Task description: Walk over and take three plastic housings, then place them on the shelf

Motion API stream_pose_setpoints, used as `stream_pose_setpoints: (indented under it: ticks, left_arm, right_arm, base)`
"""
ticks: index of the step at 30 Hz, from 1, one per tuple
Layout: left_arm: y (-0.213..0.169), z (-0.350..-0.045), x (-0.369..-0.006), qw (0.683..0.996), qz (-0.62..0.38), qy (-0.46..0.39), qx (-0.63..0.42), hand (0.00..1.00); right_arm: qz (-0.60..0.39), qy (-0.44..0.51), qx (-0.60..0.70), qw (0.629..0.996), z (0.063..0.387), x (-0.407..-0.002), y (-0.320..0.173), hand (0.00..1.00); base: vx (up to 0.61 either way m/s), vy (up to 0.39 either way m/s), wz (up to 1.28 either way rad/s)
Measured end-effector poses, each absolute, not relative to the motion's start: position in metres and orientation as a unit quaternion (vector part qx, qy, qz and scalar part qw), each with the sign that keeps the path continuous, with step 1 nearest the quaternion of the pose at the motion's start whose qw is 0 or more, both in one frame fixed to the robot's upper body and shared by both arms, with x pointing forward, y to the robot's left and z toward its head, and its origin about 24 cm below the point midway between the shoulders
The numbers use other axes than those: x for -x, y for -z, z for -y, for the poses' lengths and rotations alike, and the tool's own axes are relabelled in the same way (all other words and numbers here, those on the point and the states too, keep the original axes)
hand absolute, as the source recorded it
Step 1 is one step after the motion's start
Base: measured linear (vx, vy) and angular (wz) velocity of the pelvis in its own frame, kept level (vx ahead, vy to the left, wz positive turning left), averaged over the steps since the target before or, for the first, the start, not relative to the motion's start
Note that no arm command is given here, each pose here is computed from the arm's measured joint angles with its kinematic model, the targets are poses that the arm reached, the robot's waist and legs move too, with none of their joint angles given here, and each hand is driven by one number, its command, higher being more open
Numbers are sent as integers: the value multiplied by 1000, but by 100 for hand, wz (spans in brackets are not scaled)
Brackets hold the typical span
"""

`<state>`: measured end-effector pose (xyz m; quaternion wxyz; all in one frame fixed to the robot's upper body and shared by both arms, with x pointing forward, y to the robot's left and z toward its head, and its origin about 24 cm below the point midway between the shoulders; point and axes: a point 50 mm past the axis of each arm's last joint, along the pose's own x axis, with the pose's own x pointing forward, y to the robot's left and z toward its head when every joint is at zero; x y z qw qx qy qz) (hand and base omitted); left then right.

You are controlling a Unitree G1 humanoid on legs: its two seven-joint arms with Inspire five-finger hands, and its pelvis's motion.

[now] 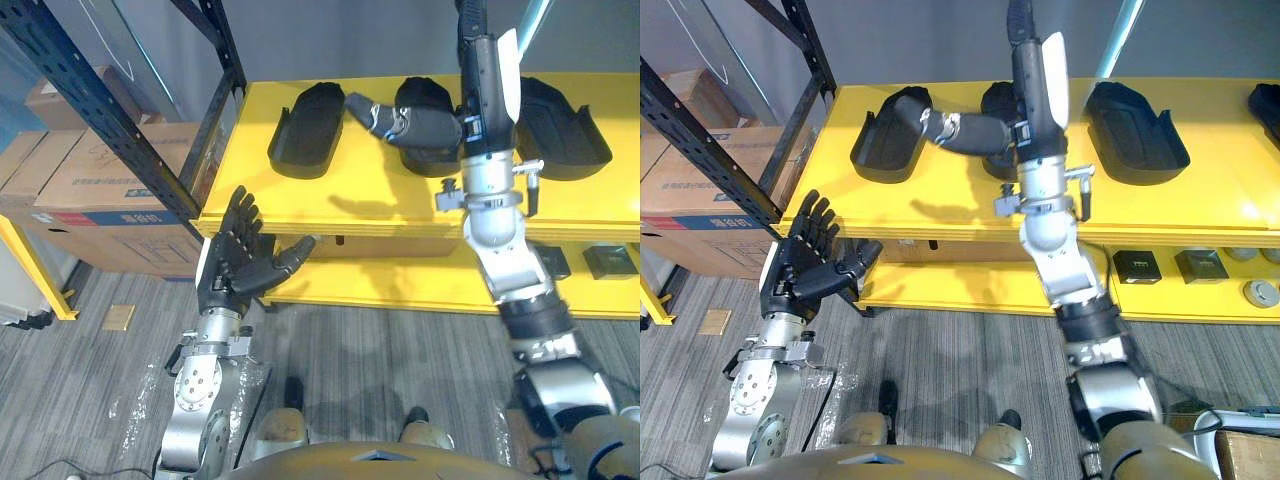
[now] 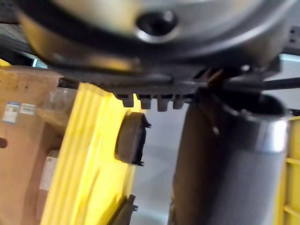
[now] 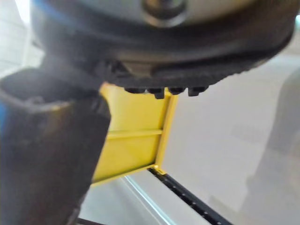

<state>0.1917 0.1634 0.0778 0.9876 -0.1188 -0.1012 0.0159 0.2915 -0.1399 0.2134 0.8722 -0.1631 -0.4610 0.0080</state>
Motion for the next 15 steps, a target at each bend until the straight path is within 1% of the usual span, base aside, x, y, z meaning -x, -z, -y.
stream_pose_setpoints:
  ticks: [3, 8, 10, 11, 13, 15]
  left_arm:
    - [-86, -171, -191, 985, 124, -37, 113, 100]
    - [-86, -175, -190, 984, 125, -57, 111, 100]
    - [-86, -175, -190, 985, 125, -58, 100, 100]
    - [-86, -175, -190, 986, 125, -59, 92, 100]
    - [-86, -177, -190, 986, 126, -78, 72, 100]
    - [-86, -180, -189, 985, 125, -91, 71, 100]
  right_arm:
    - [408, -38, 117, 905, 131, -285, -187, 100]
    - [302, -89, 107, 943, 119, -278, -143, 100]
    - [256, -89, 93, 958, 118, -269, -121, 100]
    - [249, -88, 90, 960, 118, -266, -118, 100]
    - [216, -74, 78, 970, 124, -247, -101, 100]
    - [201, -62, 69, 975, 126, -240, -95, 100]
  base:
    - [-29, 5, -6]
    - [6, 4, -20]
    - [77, -18, -11]
    - [82, -9, -10]
    - [73, 7, -24]
    - [45, 4, -20]
